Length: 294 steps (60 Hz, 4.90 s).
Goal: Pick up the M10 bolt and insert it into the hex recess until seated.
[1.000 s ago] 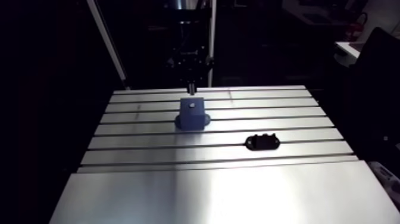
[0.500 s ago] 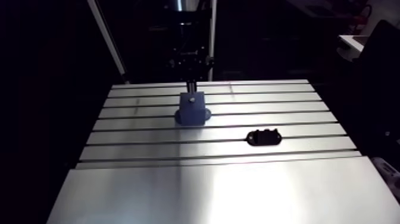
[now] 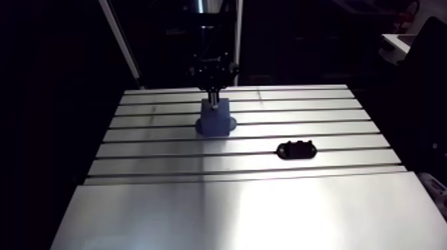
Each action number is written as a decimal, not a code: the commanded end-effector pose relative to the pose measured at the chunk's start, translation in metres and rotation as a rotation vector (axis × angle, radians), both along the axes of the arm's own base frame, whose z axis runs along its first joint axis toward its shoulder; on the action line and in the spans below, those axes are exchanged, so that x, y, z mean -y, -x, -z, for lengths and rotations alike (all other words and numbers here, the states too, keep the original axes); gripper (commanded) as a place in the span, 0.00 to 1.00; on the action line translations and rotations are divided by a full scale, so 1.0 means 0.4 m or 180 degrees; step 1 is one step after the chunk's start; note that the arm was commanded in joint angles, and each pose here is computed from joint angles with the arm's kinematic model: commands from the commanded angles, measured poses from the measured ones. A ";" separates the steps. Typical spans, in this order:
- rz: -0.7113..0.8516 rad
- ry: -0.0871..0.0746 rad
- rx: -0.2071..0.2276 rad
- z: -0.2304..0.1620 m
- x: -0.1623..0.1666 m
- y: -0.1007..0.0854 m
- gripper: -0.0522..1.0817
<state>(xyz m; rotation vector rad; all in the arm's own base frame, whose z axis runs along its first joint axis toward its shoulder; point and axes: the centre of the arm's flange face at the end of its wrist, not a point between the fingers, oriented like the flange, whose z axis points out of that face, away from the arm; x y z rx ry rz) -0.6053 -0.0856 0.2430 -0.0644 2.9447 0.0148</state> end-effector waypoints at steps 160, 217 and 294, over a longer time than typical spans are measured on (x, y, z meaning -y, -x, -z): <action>-0.0017 -0.0004 0.0119 0.036 -0.008 0.006 1.00; -0.0132 0.0012 0.0087 -0.056 0.004 0.004 0.05; -0.0228 -0.0018 -0.0694 -0.706 0.065 -0.299 0.05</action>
